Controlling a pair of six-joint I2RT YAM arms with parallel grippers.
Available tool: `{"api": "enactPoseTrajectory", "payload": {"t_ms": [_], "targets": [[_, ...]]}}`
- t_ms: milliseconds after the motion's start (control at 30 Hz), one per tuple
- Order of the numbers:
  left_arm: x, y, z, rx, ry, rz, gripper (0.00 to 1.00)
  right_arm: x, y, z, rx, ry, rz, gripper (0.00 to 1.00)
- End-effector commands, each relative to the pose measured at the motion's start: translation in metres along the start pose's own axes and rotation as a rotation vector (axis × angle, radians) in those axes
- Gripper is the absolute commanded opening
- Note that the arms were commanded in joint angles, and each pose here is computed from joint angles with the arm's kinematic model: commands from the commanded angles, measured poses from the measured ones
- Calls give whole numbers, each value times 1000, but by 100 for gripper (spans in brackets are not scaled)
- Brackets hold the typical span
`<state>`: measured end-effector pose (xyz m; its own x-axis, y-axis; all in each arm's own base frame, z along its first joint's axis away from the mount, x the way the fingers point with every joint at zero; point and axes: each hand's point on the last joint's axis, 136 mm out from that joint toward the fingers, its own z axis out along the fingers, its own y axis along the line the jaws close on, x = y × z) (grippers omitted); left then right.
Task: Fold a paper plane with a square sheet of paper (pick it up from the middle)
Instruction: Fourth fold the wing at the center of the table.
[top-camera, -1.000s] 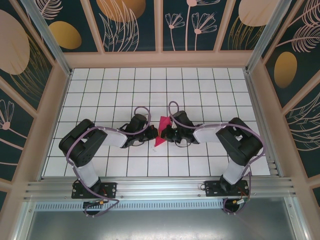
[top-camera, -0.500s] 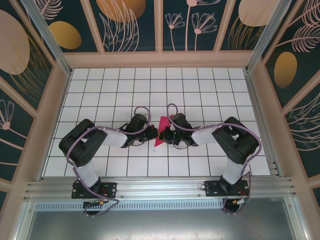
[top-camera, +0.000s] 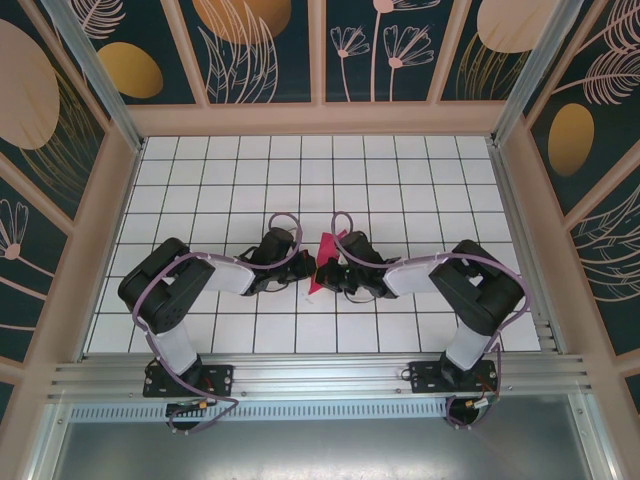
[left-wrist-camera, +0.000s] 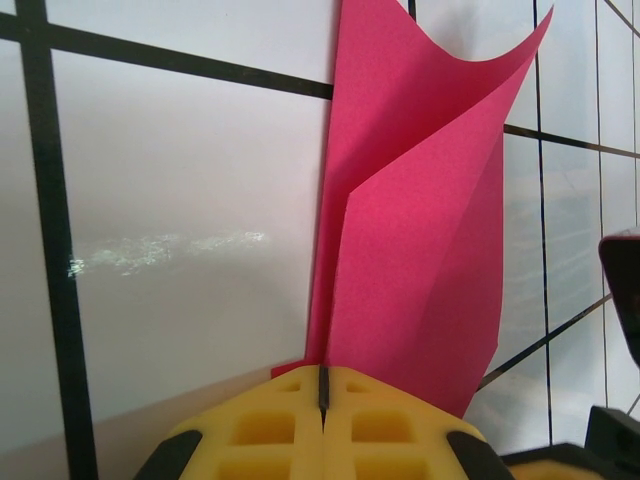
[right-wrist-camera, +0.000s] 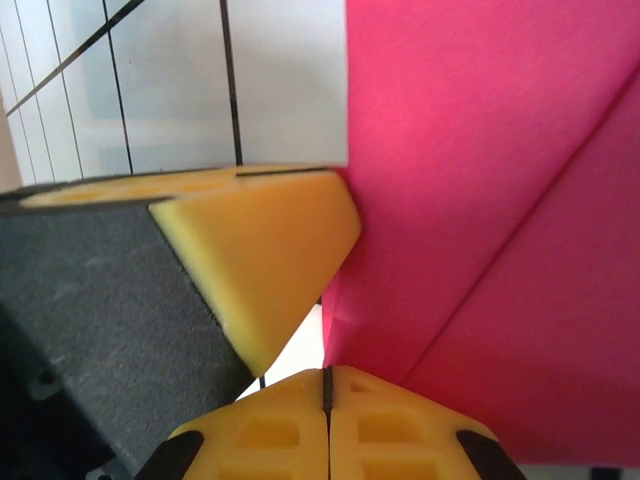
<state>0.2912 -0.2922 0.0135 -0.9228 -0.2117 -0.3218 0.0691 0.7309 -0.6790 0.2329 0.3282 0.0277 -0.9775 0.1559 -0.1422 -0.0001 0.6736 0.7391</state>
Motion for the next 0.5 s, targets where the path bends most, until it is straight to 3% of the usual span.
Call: {"api": "enactPoseTrajectory", "payload": {"t_ms": [0, 300, 467], "targets": [[23, 63, 8, -213, 49, -16, 0, 6, 14, 2, -54, 4, -14, 6], [23, 61, 9, -204, 50, -20, 0, 18, -25, 21, 46, 29, 34, 6], [24, 61, 9, -201, 50, -21, 0, 16, -19, 18, 19, 17, 33, 6]]}}
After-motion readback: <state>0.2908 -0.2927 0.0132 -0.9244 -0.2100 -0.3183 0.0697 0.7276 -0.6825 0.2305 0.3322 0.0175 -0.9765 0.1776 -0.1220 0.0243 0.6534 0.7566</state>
